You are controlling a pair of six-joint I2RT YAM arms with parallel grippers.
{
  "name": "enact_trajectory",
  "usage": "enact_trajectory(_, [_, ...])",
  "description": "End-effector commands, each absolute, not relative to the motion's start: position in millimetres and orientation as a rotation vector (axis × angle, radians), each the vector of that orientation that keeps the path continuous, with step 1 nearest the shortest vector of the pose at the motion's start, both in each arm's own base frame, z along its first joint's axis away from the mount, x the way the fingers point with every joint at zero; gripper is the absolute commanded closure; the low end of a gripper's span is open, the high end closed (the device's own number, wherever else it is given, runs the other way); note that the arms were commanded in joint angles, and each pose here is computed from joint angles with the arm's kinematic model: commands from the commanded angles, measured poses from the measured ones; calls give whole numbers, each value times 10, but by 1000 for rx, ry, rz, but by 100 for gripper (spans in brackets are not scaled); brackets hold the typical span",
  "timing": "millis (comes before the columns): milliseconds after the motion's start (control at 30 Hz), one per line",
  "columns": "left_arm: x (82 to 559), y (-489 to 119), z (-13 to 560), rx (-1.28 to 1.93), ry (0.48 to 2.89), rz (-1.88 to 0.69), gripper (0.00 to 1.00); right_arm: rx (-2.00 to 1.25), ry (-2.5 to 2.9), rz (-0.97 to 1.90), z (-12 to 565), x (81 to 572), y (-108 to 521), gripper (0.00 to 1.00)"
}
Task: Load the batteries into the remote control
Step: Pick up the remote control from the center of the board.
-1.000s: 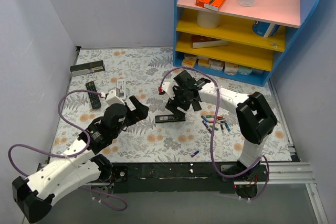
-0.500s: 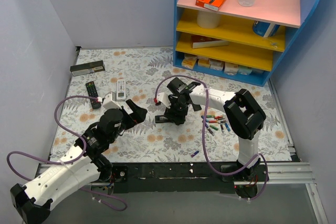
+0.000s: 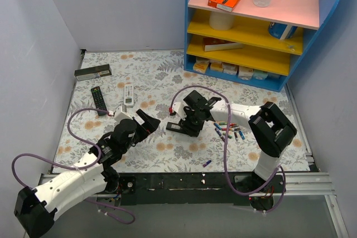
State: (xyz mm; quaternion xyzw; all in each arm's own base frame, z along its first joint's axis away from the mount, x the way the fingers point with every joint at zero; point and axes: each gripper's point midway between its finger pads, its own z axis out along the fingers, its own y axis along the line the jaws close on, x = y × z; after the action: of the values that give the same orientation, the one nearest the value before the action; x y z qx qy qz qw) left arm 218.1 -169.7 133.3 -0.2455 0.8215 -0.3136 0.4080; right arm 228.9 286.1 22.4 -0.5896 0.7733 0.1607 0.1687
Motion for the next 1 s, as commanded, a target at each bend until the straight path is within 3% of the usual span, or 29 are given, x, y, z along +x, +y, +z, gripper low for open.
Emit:
enact_trajectory(0, [2269, -1825, 1399, -702, 2004, -912, 2, -1516, 2259, 543, 310, 2146, 2901, 74])
enact_trajectory(200, [2319, -2087, 1324, -714, 2000, -1061, 2, -1283, 2305, 636, 417, 2066, 2940, 82])
enact_trajectory(733, [2487, -2425, 874, -725, 2122, -1063, 2, -954, 2317, 1002, 610, 1826, 3217, 83])
enact_trajectory(967, [2488, -2473, 598, -757, 2189, -1032, 13, -890, 2337, 1088, 604, 1780, 3278, 83])
